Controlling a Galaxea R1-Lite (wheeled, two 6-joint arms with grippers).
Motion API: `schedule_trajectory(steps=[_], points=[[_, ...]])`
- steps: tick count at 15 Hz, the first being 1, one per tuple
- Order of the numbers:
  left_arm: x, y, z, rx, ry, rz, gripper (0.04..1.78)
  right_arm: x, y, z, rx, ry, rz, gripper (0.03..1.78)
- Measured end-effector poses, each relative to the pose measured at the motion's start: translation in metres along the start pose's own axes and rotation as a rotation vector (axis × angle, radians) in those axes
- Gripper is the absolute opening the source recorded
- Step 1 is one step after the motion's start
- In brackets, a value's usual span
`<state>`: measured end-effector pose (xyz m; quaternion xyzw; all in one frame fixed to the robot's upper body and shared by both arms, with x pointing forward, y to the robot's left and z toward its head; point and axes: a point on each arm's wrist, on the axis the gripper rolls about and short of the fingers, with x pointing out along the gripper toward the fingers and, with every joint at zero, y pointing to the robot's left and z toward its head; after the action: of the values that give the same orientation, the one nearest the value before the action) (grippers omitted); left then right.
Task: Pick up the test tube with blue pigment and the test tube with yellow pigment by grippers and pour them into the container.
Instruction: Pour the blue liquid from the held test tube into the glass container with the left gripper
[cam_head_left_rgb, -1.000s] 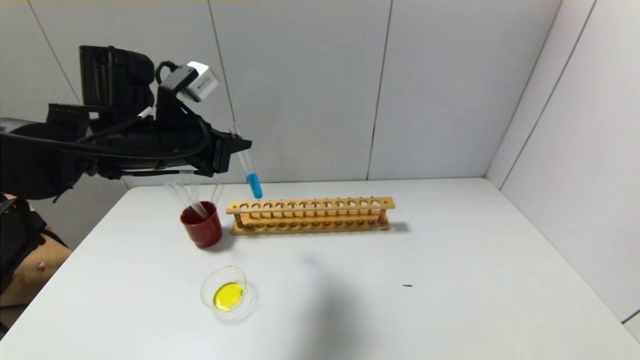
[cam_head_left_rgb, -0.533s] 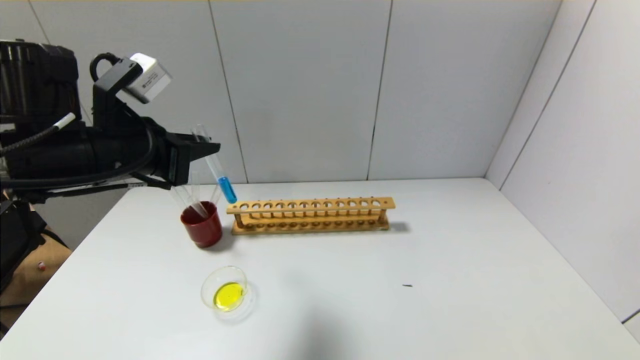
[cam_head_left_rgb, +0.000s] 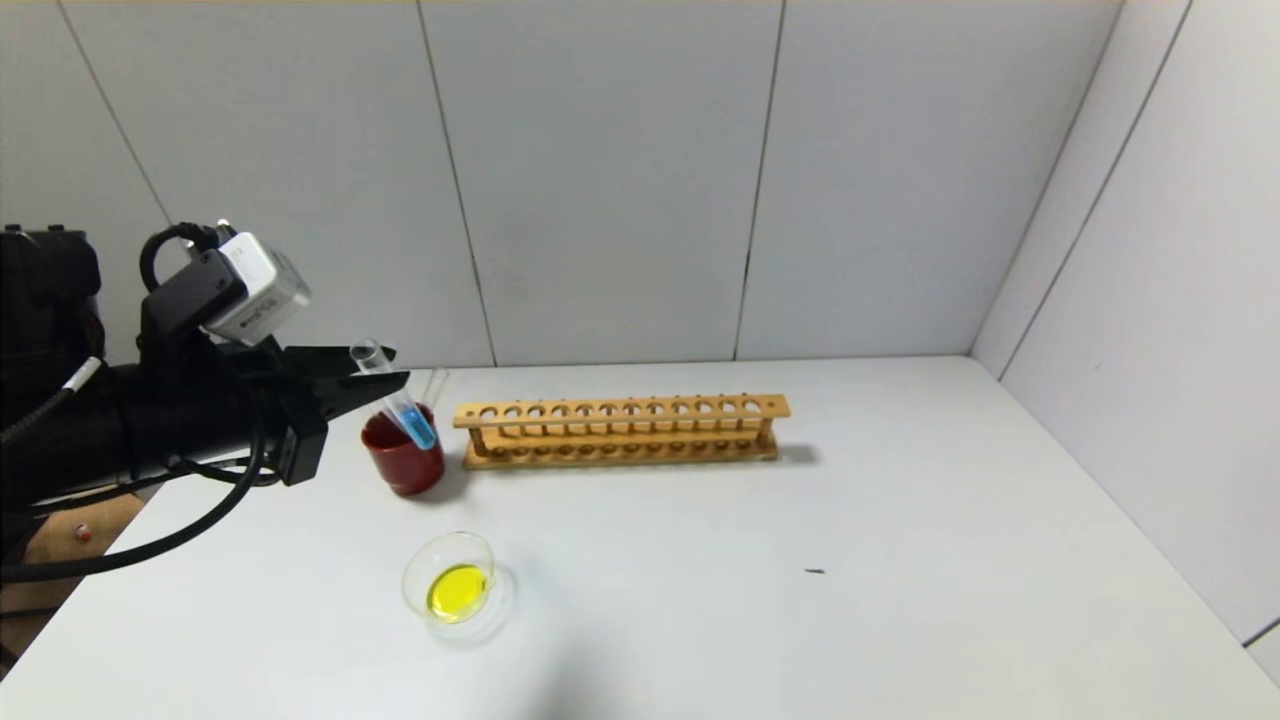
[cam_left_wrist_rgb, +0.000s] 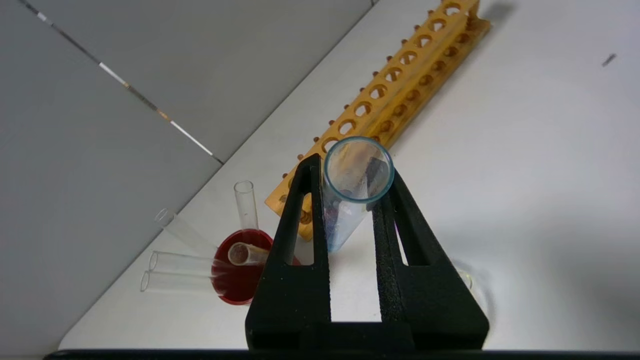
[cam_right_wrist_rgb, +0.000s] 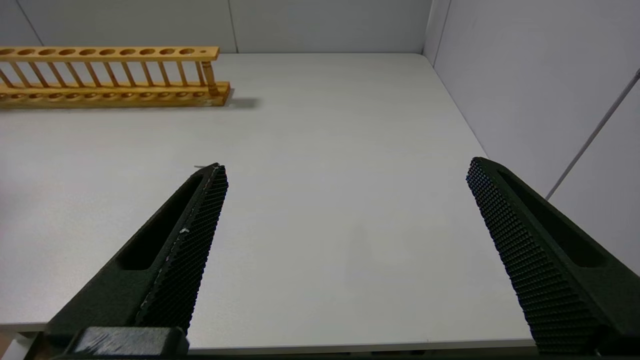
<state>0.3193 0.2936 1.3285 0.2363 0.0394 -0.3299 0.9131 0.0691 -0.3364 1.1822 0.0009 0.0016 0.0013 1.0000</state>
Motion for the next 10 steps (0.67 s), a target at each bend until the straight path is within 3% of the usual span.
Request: schedule_trajectory(steps=[10], points=[[0.027, -0.003, -0.035, 0.329, 0.140, -0.106, 0.31, 0.000, 0.000, 0.000, 0.000, 0.000, 0.000, 1.75]])
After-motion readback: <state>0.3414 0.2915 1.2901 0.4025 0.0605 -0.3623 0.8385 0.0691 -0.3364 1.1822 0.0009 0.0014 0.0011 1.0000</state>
